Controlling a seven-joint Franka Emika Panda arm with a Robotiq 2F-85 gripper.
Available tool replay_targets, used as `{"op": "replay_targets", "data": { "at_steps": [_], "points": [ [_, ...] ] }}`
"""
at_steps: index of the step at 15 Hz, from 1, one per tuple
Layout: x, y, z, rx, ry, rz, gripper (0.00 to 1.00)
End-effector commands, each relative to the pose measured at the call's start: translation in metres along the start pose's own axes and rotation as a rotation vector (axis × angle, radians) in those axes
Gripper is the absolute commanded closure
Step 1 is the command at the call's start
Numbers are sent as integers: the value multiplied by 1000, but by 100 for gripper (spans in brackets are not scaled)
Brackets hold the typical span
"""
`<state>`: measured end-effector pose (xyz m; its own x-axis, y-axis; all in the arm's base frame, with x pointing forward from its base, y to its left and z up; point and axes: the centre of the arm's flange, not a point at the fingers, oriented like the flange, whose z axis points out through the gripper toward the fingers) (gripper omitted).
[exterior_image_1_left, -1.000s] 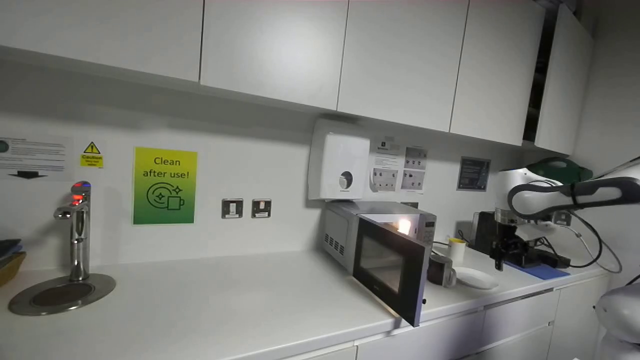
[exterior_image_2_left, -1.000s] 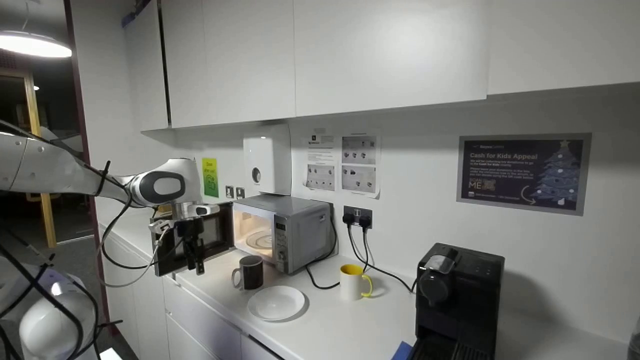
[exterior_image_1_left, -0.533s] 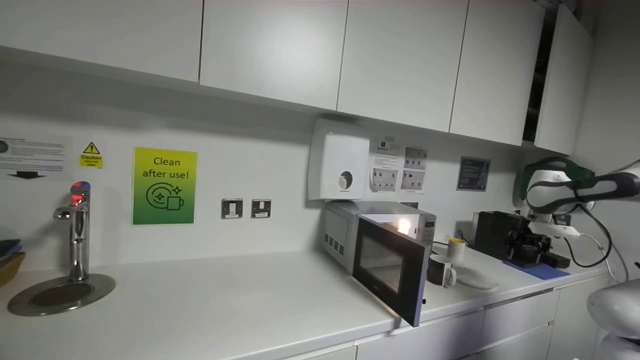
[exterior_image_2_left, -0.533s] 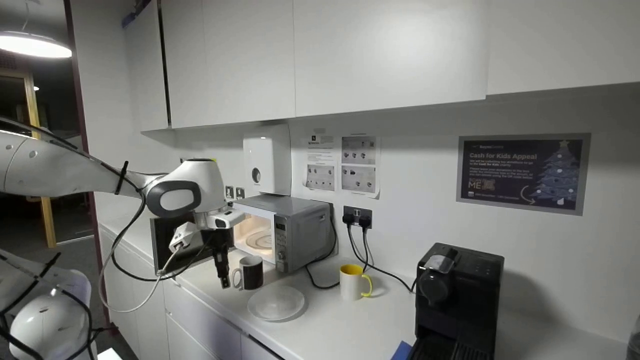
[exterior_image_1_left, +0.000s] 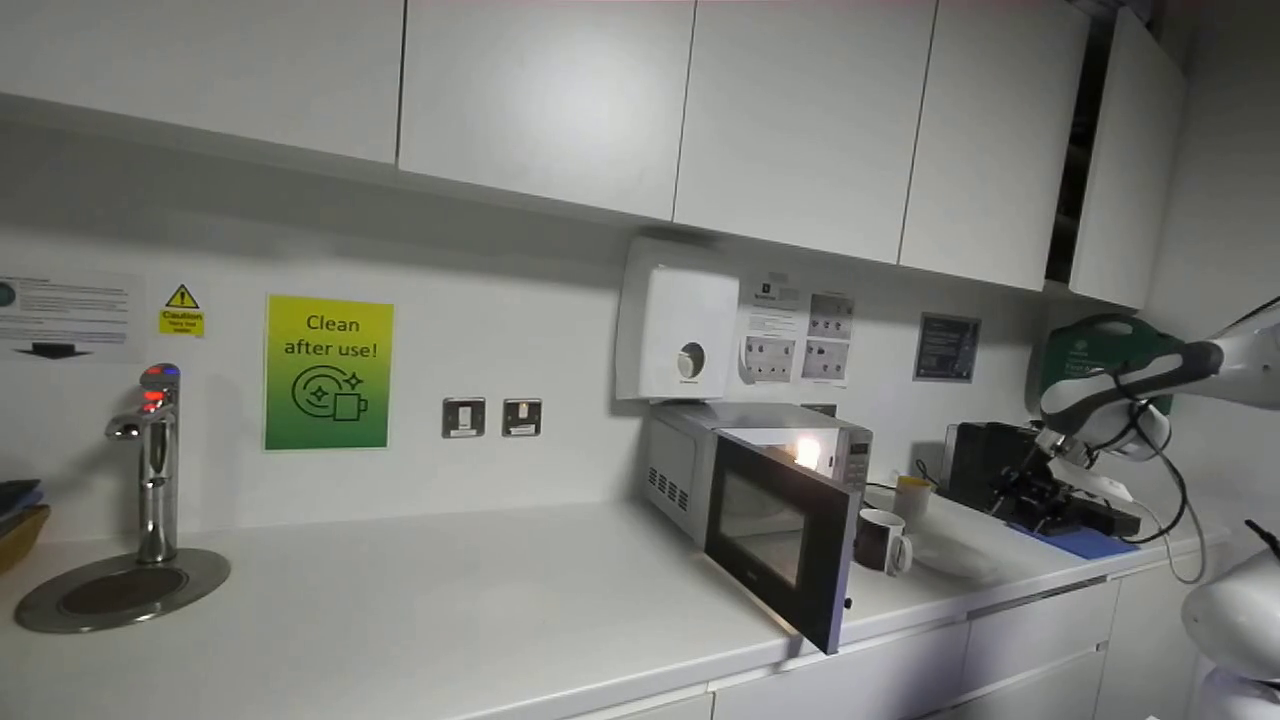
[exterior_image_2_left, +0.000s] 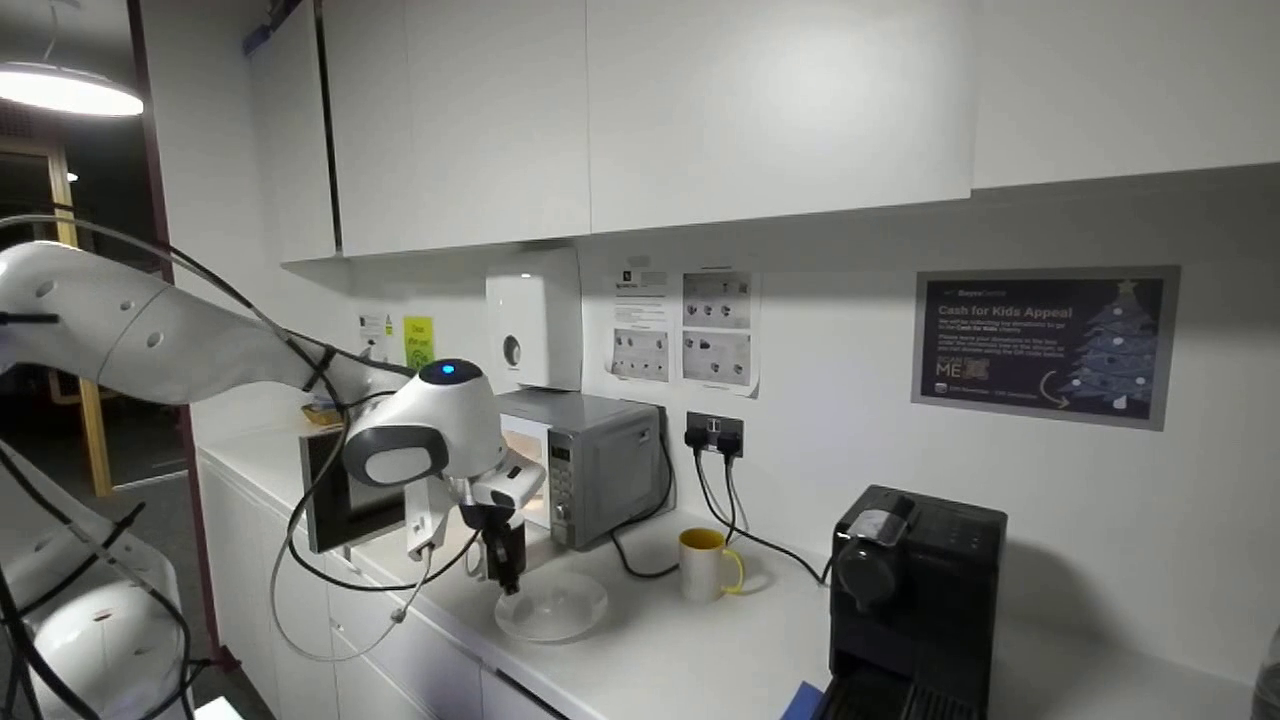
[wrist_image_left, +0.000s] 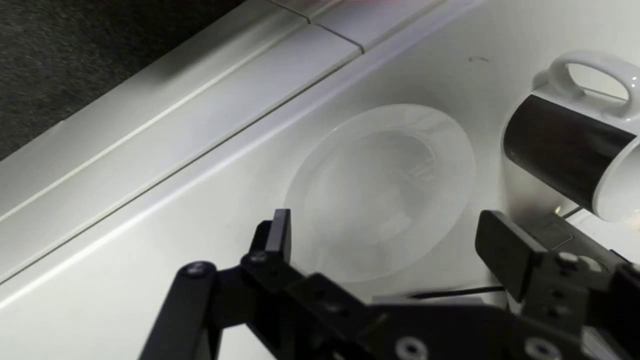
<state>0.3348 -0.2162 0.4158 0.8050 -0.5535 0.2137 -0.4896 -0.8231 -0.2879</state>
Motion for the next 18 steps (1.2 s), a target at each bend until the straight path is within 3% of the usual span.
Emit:
{"op": "replay_targets", "data": {
  "at_steps": [1, 2, 4, 14, 18],
  "points": [
    [35, 5, 26, 136, -97, -14, 0],
    [8, 0, 18, 72, -43, -3, 0],
    [16, 0, 27, 104, -75, -6, 0],
    [21, -1, 28, 105, -78, -4, 0],
    [39, 14, 36, 108, -24, 27, 0]
  ]
}}
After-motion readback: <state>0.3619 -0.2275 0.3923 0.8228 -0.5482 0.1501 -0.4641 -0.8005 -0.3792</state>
